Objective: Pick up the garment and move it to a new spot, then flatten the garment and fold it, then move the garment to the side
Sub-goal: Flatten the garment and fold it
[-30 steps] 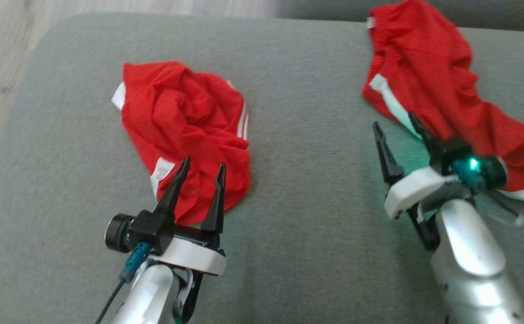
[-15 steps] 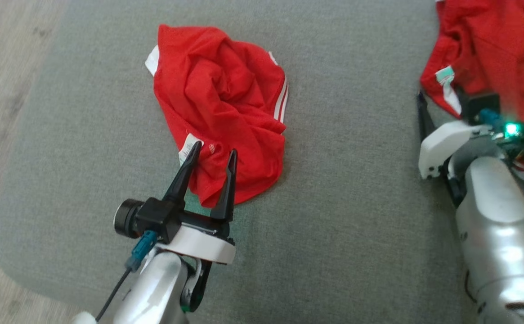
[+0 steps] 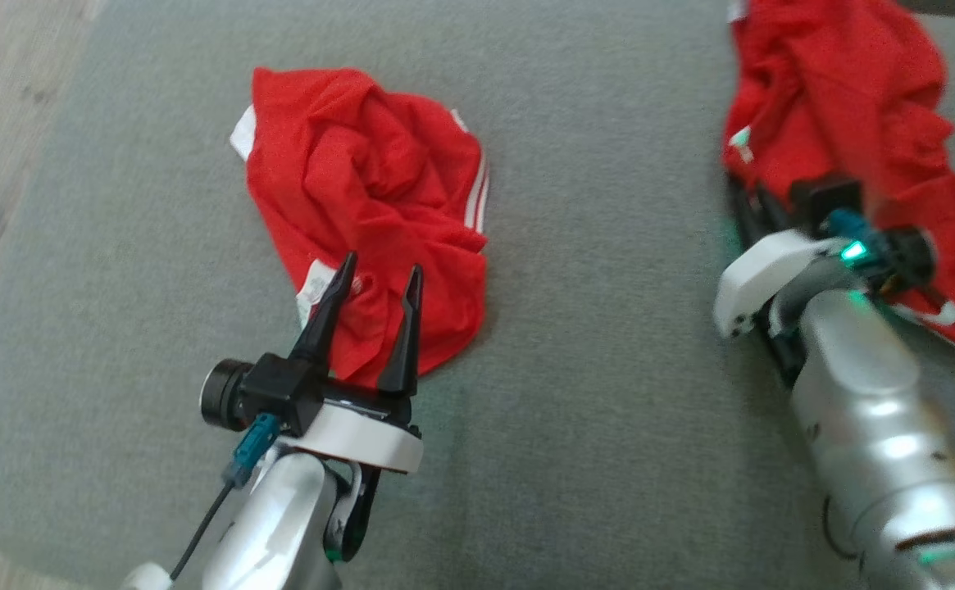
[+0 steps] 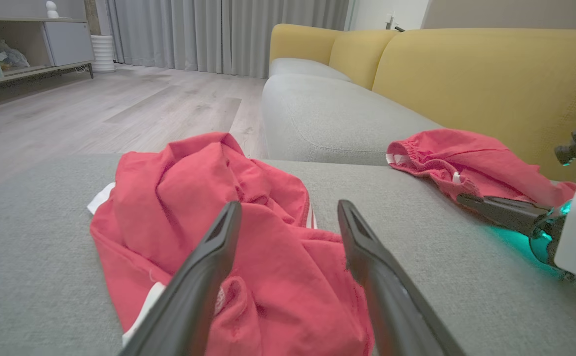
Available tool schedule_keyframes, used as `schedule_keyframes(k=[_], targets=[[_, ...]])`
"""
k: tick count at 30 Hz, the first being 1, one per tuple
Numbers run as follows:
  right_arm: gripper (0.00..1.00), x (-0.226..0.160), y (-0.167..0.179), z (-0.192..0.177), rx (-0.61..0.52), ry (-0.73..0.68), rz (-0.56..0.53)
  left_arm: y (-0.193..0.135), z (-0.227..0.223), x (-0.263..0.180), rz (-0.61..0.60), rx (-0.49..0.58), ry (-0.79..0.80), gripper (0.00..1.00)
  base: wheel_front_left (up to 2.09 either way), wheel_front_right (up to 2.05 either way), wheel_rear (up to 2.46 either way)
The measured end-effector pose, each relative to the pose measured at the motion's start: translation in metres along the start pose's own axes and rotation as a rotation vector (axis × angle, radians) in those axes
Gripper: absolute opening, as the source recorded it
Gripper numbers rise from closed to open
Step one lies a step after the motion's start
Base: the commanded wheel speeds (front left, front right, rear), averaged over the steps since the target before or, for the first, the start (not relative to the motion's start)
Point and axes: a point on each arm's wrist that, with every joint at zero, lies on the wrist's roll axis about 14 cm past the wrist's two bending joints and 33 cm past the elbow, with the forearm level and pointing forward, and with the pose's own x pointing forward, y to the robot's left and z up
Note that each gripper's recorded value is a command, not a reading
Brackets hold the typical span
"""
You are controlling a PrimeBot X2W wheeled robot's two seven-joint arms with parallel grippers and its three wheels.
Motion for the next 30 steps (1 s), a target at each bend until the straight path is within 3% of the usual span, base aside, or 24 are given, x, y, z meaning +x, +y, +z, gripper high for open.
schedule_keyframes(k=[10, 30], targets=[[0.00, -0.056, 0.047, -0.003, -0.024, -0.056, 0.120, -0.021, 0.012, -0.007, -0.057, 0.006, -0.041, 1.00, 0.00, 0.00, 0.00], [0.00, -0.126, 0.105, 0.006, 0.064, -0.107, 0.236, -0.053, 0.023, -0.027, -0.143, 0.025, -0.082, 1.00, 0.00, 0.00, 0.00]])
